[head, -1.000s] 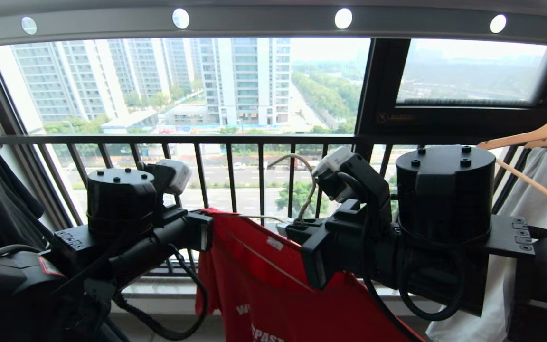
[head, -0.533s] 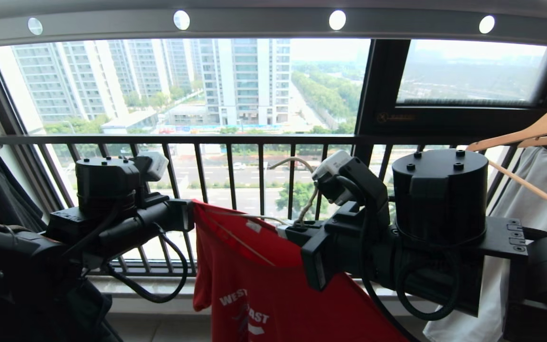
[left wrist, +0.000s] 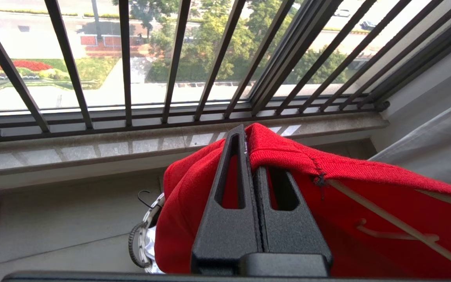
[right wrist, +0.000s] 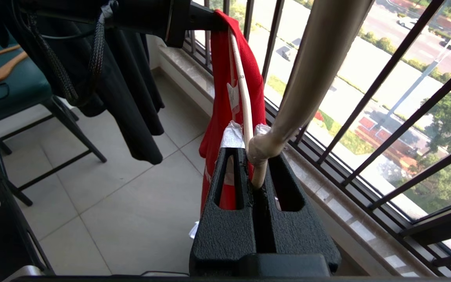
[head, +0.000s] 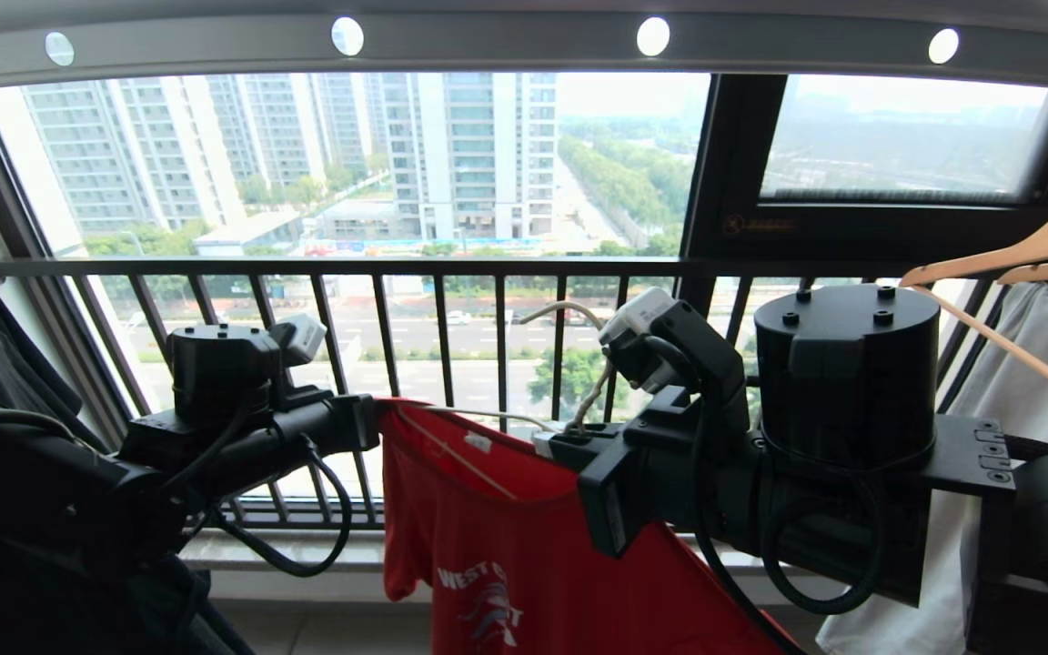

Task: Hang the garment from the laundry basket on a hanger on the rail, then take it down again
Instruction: Take the clothes off the clothes rack

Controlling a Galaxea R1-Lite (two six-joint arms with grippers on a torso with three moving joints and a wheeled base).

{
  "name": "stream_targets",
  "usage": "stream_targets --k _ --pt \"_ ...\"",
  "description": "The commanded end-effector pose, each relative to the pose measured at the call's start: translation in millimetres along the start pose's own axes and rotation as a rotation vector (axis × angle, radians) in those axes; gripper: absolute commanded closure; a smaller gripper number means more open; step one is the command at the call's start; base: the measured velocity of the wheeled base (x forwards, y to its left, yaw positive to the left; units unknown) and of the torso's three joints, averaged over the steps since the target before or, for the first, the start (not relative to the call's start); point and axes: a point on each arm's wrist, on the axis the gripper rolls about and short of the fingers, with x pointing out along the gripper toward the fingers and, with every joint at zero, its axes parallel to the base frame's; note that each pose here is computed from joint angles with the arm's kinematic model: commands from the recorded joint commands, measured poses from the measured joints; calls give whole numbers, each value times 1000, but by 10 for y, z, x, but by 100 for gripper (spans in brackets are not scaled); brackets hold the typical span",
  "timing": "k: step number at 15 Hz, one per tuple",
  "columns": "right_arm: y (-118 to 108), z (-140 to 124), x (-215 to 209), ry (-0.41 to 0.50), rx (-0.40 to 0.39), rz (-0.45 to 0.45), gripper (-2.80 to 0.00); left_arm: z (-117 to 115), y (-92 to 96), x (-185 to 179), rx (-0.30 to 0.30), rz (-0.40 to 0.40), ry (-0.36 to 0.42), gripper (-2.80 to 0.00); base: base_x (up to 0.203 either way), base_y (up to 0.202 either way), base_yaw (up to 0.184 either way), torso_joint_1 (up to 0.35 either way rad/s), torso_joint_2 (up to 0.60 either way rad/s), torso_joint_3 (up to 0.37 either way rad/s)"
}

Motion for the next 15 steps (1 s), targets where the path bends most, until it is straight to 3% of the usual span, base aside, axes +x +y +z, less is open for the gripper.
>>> stream_targets --k 1,7,9,12,15 --pt "1 10 -1 -9 3 2 0 -63 31 24 -7 -1 22 0 0 0 0 0 0 0" --pt "0 66 -4 -95 29 2 0 -137 41 25 13 -48 -45 0 0 0 0 0 0 0" --pt "1 87 49 -137 40 -2 0 -179 4 -9 59 -57 -33 0 0 0 0 0 0 0" --pt "-1 53 265 -230 81 -27 0 -183 -154 -113 102 -103 -38 0 0 0 0 0 0 0" --pt "-4 -40 520 -327 95 -76 0 -161 -441 -328 139 -194 -62 0 0 0 0 0 0 0"
